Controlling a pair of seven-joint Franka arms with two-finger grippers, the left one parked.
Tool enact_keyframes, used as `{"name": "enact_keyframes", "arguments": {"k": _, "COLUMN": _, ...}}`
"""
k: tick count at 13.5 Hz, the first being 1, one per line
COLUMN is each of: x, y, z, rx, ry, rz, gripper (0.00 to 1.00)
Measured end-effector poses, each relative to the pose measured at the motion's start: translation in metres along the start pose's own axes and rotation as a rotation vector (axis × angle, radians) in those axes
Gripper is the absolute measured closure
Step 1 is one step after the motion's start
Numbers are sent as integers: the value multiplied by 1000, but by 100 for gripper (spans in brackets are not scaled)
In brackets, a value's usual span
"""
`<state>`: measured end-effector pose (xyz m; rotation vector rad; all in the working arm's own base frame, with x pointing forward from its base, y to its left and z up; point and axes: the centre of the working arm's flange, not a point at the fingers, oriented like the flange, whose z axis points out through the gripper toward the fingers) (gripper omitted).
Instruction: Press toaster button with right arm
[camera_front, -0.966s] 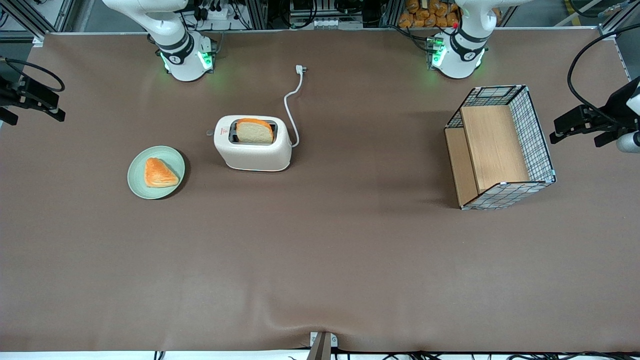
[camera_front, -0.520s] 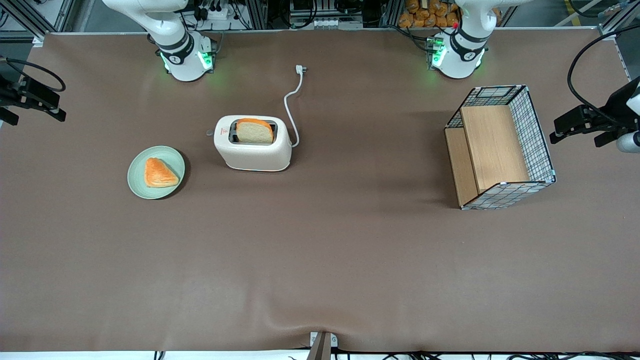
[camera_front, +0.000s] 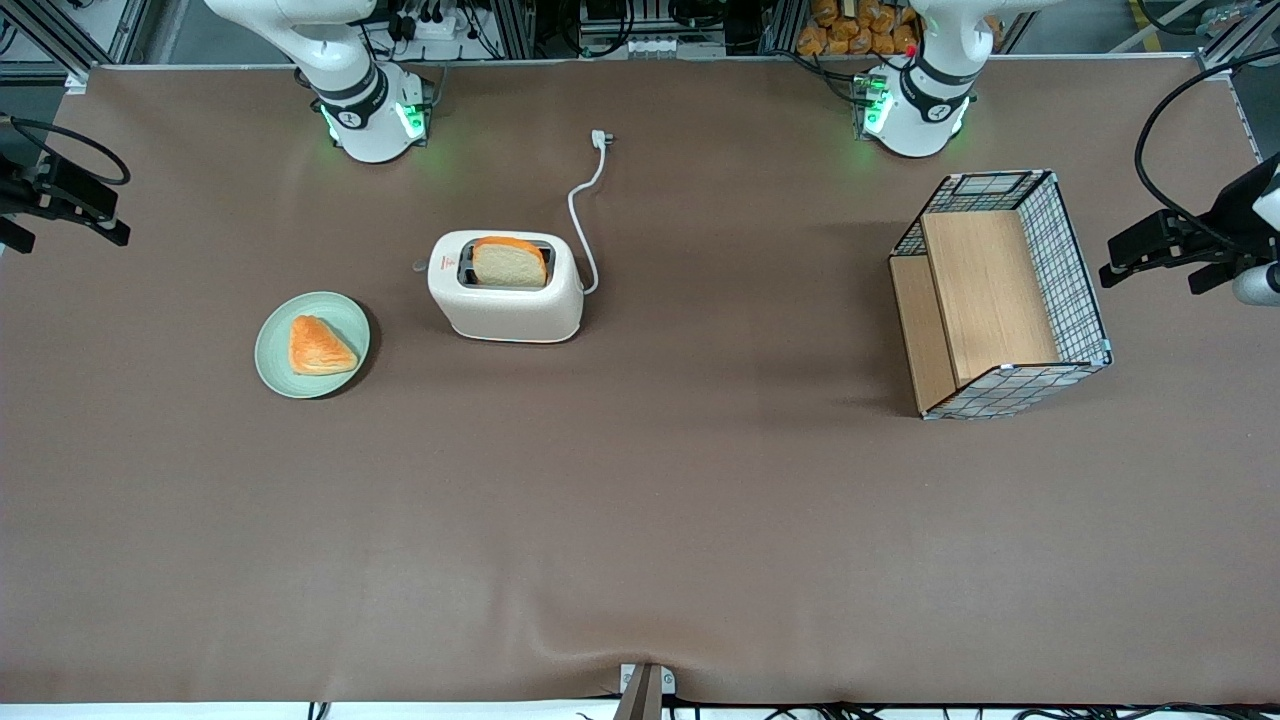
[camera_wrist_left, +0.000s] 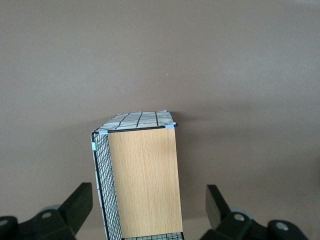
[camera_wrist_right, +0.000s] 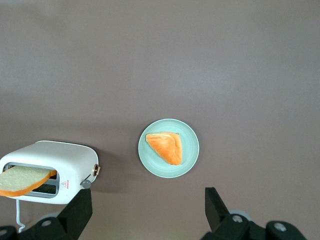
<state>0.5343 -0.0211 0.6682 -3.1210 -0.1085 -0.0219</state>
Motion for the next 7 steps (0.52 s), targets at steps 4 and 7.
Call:
{"name": "enact_keyframes", "arguments": {"k": 4, "x": 1, "y": 0, "z": 2, "rx": 0, "ry": -3, "rz": 0, "gripper": 0}}
{"name": "enact_keyframes", "arguments": {"k": 7, "x": 2, "y": 1, "z": 3, "rx": 0, "ry": -5, "rz": 2, "gripper": 0}}
